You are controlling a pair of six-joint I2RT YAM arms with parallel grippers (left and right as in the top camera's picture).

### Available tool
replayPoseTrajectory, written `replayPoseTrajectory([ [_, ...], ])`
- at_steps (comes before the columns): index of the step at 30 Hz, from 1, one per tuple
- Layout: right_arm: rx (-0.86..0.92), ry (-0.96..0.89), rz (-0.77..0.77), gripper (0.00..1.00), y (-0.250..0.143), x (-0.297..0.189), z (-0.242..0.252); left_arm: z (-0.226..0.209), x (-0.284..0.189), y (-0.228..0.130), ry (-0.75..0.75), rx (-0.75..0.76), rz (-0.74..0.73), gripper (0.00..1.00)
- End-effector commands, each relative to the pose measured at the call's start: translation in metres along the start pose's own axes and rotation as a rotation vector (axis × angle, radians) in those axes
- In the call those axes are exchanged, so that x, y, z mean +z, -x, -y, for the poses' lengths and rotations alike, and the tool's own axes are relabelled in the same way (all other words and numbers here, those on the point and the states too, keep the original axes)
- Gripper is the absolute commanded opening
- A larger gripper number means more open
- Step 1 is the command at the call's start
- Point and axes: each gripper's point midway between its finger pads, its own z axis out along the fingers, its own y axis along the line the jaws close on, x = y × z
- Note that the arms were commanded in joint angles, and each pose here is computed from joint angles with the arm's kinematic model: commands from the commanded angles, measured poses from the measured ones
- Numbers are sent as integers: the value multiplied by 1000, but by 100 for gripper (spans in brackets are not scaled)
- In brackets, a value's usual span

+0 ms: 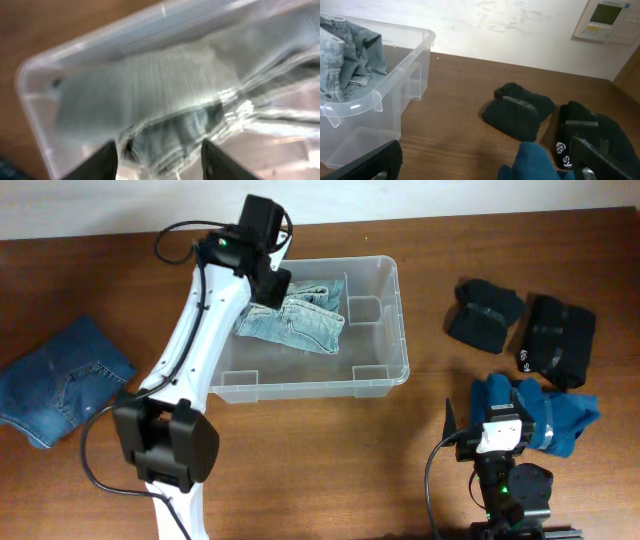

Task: Pack container
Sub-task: 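Lower the light blue jeans into the bin and release them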

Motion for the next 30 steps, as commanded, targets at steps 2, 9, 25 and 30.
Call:
replayPoseTrajectory([
  [2, 7, -16, -6, 98, -3, 0, 3, -1, -64, -9, -18, -55, -34, 64],
  [9, 7, -16, -6, 98, -3, 0, 3, -1, -81, 26, -3, -56, 113, 66],
  [25, 7, -16, -6, 98, -3, 0, 3, 13, 22, 38, -4, -44, 27, 64],
  [30, 7, -16, -5, 98, -3, 0, 3, 14, 22, 8, -6, -29, -95, 64],
])
